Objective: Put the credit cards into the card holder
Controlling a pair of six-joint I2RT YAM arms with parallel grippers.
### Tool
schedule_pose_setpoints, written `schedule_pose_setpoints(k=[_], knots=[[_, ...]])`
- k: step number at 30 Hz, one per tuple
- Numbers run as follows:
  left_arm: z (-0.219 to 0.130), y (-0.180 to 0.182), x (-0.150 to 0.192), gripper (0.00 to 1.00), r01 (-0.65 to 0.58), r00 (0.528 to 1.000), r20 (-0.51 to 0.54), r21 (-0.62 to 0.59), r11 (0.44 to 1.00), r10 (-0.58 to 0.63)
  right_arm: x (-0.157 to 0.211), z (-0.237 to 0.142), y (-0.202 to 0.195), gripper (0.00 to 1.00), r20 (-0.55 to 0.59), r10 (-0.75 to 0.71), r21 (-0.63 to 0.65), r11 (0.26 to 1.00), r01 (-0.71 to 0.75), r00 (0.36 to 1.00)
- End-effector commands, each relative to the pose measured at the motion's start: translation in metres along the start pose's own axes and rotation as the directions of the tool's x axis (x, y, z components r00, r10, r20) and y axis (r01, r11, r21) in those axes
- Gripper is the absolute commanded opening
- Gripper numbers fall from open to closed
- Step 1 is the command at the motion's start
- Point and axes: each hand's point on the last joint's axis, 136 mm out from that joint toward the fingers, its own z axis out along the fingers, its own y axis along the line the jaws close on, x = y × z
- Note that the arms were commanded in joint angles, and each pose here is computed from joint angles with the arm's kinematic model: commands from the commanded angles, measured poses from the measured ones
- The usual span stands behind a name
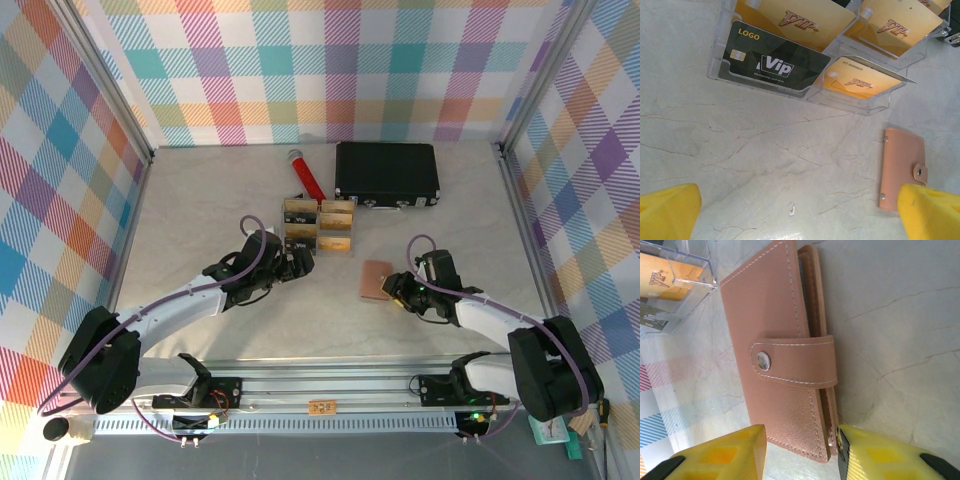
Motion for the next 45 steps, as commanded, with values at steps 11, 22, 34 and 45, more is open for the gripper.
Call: schedule_pose_setpoints(k=[11, 22, 34, 45], knots=[[0.003, -0.003, 0.005, 1.0, -0.018, 1.0, -0.006, -0.007, 1.0, 0.018, 0.003, 0.004, -0.001, 0.39, -0.019, 0.023, -0.032, 0.999, -0.023, 1.0], [0.008, -0.006, 0.008, 1.0, -0.021, 1.0, -0.016, -0.004, 1.0, 0.021, 0.003, 0.002, -0.002, 0.3, -0.016, 0.021, -0.027, 0.999, -0.021, 1.0], [0.012, -0.007, 0.01, 1.0, -0.023, 0.999, -0.026, -0.005, 1.0, 0.023, 0.003, 0.011, -0.006, 0.1, -0.027, 0.044, -0.035, 0.998, -0.045, 0.999], [0.011, -0.011, 0.007, 1.0, -0.025, 1.0, -0.018, 0.004, 1.0, 0.025, 0.002, -0.002, 0.014, 0.0, -0.023, 0.017, -0.1, 0.995, -0.019, 1.0]])
